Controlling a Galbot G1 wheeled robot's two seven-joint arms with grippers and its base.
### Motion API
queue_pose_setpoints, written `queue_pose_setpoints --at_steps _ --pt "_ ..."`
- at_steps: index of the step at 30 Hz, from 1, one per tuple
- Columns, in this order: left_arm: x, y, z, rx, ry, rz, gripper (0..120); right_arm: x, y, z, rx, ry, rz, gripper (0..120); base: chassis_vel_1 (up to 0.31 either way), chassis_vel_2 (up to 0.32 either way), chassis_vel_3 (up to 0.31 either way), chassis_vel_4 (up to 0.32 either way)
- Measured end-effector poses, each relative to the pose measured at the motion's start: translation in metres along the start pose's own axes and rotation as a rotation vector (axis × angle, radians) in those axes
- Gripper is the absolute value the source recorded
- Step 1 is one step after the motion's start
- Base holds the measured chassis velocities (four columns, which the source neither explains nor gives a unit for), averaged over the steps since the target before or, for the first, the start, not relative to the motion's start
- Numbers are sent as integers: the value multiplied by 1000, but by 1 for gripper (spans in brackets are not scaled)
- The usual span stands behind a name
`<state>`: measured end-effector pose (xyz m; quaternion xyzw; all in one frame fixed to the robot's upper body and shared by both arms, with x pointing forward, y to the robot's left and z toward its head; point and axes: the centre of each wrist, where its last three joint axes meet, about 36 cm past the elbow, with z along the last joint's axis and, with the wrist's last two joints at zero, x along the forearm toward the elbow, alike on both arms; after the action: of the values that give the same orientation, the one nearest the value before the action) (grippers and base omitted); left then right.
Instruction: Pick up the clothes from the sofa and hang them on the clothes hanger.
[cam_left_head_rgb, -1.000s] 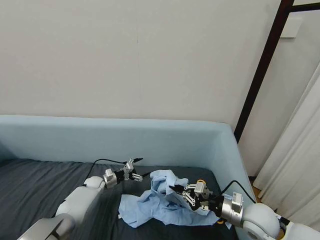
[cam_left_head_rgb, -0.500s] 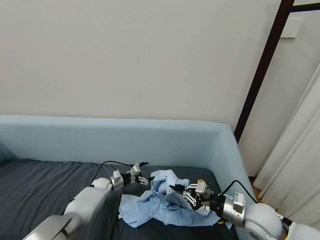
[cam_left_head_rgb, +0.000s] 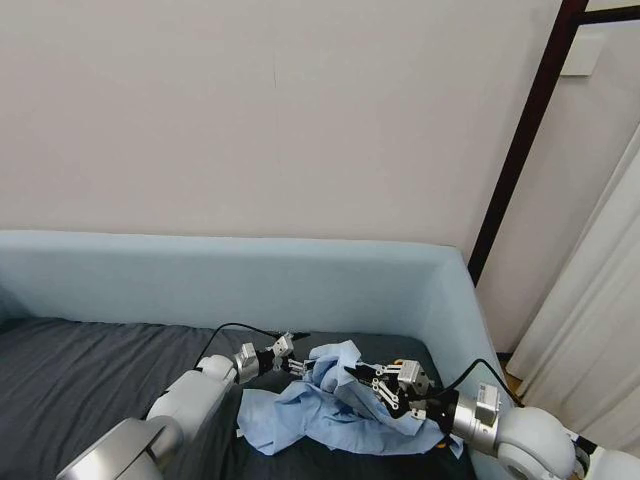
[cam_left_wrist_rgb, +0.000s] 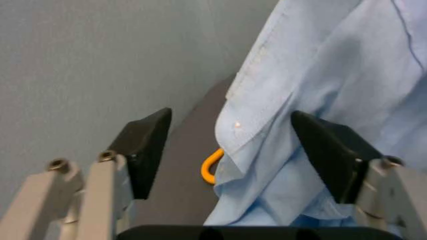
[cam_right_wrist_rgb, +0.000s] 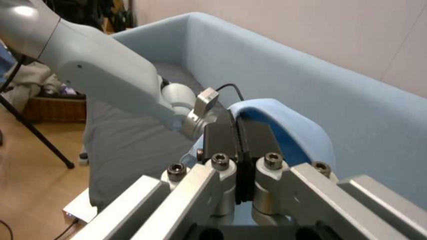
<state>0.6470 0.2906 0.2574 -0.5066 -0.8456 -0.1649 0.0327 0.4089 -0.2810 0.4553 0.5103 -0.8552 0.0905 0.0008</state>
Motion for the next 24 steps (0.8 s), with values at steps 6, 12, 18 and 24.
queue_pose_setpoints --at_steps 6,12,18,24 --pt "-13 -8 2 28 -1 -3 45 0 1 -5 -2 -10 0 0 0 0 0 0" --pt "-14 -9 3 37 3 -14 26 4 2 -5 -5 -7 4 0 0 0 0 0" --pt "-11 -10 6 44 12 -31 3 6 6 -6 -15 -11 3 0 0 0 0 0" --pt "-11 -11 6 48 -2 -43 0 11 8 -5 -19 -6 13 0 0 0 0 0"
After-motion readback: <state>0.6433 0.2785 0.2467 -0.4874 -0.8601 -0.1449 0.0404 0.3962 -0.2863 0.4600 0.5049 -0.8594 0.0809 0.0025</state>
